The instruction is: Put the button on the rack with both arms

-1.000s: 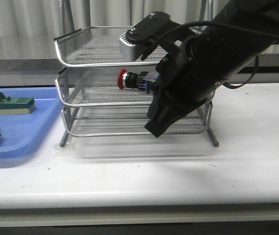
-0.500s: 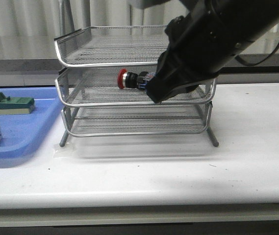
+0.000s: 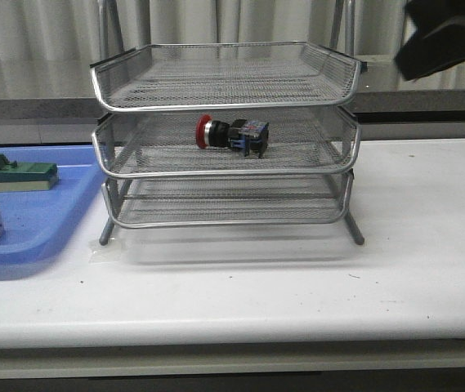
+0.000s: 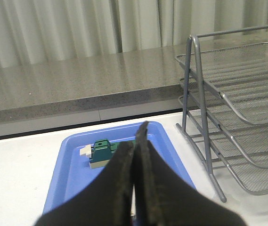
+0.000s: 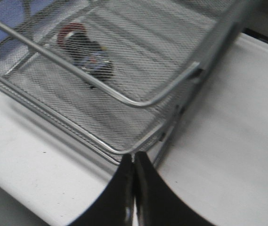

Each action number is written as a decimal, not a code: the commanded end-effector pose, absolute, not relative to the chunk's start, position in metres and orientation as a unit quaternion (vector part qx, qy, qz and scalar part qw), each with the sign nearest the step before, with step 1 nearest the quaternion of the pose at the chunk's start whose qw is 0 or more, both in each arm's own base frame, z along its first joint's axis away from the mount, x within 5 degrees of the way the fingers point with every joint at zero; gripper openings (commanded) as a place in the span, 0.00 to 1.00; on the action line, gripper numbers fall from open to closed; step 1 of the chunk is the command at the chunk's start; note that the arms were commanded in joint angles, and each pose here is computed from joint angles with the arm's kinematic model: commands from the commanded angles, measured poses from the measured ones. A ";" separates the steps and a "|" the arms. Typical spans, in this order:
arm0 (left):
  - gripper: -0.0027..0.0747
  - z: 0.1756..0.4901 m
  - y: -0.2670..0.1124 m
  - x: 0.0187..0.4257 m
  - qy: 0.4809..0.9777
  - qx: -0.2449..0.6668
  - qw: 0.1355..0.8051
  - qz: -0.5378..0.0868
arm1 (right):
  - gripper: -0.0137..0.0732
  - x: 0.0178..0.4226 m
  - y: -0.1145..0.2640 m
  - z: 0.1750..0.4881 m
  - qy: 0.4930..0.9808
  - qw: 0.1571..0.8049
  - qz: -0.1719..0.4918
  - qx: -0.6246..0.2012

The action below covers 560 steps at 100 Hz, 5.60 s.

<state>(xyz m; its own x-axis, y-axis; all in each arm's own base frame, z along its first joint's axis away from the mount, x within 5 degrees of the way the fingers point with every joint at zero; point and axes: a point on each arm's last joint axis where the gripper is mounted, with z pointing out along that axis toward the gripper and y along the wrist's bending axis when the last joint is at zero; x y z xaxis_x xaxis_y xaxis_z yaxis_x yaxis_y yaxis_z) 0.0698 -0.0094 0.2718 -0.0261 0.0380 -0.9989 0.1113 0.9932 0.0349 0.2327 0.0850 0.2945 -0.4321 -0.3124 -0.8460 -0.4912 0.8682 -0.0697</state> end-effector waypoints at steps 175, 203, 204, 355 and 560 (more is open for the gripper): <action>0.01 0.287 -0.006 0.070 0.683 0.029 0.729 -0.022 | 0.09 0.111 0.017 0.319 0.814 0.566 0.028 -0.130; 0.01 0.287 -0.006 0.070 0.683 0.029 0.729 -0.022 | 0.09 0.088 0.008 0.305 0.781 0.621 0.000 -0.072; 0.01 0.287 -0.006 0.070 0.683 0.029 0.729 -0.022 | 0.09 0.087 0.008 0.304 0.778 0.625 0.000 -0.068; 0.01 0.287 -0.006 0.070 0.683 0.029 0.729 -0.022 | 0.09 0.055 0.006 0.206 0.670 0.740 0.028 -0.045; 0.01 0.207 -0.002 0.054 0.658 0.000 0.752 -0.029 | 0.09 0.055 0.006 0.206 0.670 0.740 0.028 -0.045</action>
